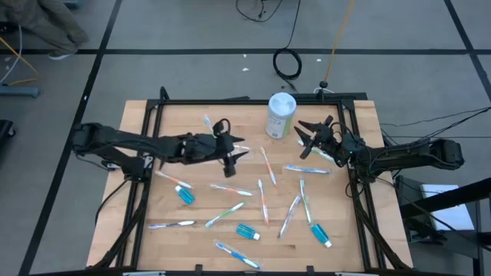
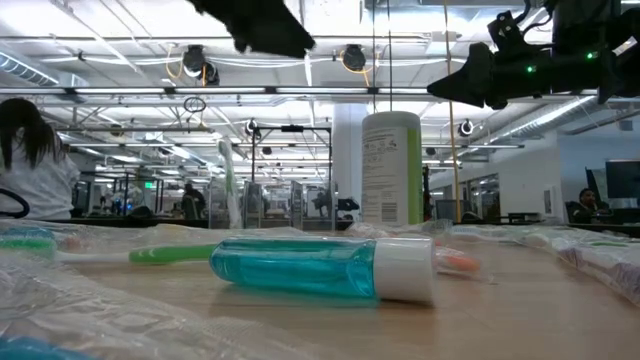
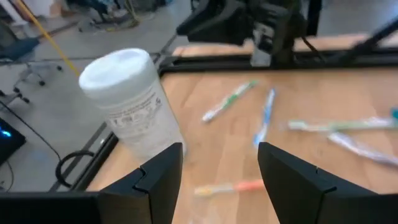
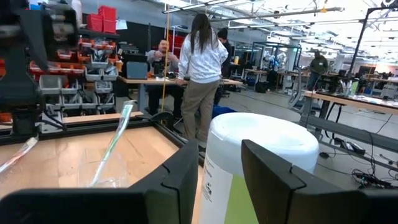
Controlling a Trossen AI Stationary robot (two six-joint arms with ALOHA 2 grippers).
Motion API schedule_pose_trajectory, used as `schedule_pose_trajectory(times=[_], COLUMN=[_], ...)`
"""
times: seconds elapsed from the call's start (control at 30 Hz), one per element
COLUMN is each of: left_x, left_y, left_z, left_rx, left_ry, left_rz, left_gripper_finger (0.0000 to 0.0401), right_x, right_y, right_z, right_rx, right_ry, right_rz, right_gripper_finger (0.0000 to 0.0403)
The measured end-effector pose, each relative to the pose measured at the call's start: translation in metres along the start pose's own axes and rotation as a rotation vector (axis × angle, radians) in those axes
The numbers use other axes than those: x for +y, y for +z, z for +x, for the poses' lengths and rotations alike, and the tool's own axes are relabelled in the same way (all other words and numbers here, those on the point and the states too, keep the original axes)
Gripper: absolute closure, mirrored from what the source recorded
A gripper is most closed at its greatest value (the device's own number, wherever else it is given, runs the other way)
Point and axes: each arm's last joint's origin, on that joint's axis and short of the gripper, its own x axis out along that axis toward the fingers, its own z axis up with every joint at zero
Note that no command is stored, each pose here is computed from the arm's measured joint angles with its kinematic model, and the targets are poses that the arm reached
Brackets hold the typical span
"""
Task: Pick & Place toothbrushing station
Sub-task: Put the blue mouthwash into the transparent organizer
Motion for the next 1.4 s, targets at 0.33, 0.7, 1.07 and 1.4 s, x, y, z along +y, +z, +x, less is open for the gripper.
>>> schedule_pose_trajectory(times=[0.33, 0.7, 1.07, 1.4], left_x=[0.023, 0.009, -0.036, -0.048], left_y=[0.031, -0.033, -0.122, -0.162], left_z=[-0.094, -0.131, -0.12, -0.116], left_rx=[0.218, 0.62, 0.929, 0.871], left_ry=[-0.065, -0.362, -0.458, -0.454], left_rz=[0.071, -0.11, -0.045, 0.101], left_gripper_finger=[0.0185, 0.0185, 0.0185, 0.0185], right_x=[0.0, 0.0, 0.012, 0.031], right_y=[-0.001, -0.001, -0.006, 0.01], right_z=[0.0, 0.0, -0.003, 0.019], right_rx=[0.005, 0.006, 0.053, 0.301], right_ry=[0.0, 0.0, 0.404, 0.472], right_rz=[-0.002, -0.003, 0.142, 0.134], right_gripper_finger=[0.0289, 0.0289, 0.0289, 0.0289])
